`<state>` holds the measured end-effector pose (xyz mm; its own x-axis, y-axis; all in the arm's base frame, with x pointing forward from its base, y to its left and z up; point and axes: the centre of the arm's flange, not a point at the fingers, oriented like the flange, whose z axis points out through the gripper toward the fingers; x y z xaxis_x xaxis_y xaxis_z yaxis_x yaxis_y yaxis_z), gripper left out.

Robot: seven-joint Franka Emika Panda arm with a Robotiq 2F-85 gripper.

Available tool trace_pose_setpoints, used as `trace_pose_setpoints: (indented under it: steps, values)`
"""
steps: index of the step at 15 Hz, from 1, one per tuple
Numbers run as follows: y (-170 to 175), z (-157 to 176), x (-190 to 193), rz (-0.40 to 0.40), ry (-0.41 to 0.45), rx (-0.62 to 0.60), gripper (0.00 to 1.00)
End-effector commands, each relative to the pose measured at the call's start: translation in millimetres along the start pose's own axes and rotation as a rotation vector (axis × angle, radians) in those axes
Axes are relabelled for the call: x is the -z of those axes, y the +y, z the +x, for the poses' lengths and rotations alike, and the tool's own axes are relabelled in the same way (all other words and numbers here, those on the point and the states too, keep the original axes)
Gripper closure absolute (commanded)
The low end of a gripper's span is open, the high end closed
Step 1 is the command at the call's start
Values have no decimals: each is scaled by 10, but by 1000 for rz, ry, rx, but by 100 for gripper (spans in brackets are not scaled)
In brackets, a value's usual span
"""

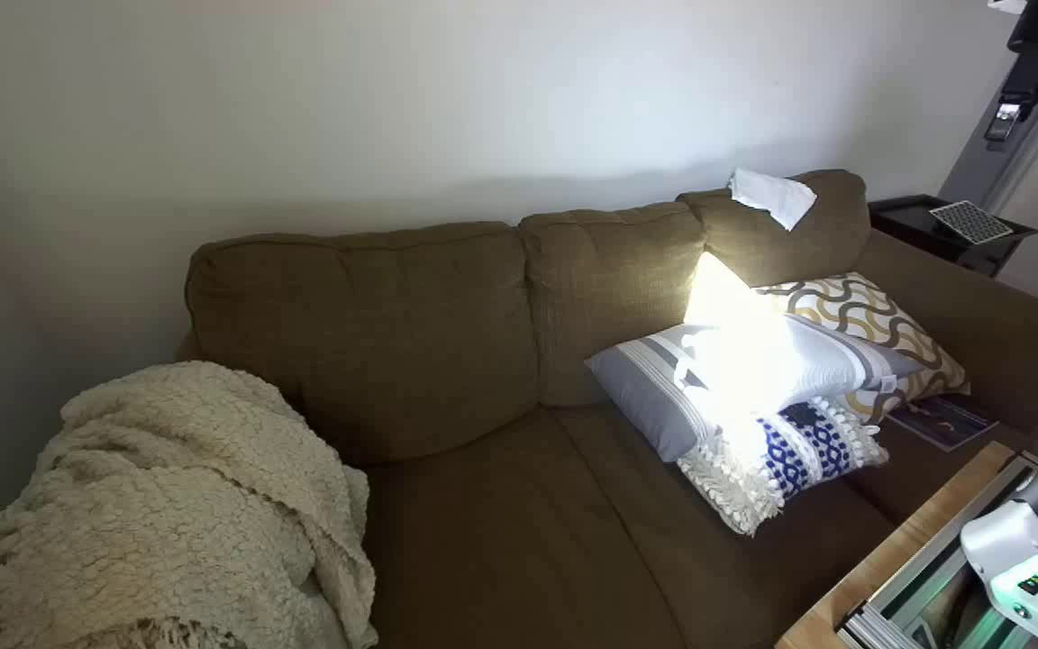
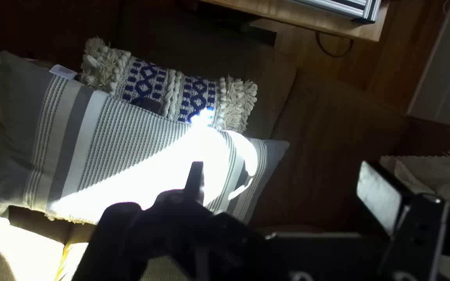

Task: Put the remote on top of the pillows

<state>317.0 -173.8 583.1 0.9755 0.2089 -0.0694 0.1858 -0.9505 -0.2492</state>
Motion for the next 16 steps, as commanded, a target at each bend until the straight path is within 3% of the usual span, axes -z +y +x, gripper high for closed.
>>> trace_pose_setpoints:
  steps: [1,7,12,16]
  values:
    - [1,-1,0,0,0,0,0]
    - [3,-1,0,0,0,-1,0]
    - [147,54,-602,24,-19,-174,0]
    - [159,96,-1104,15,22,-284,0]
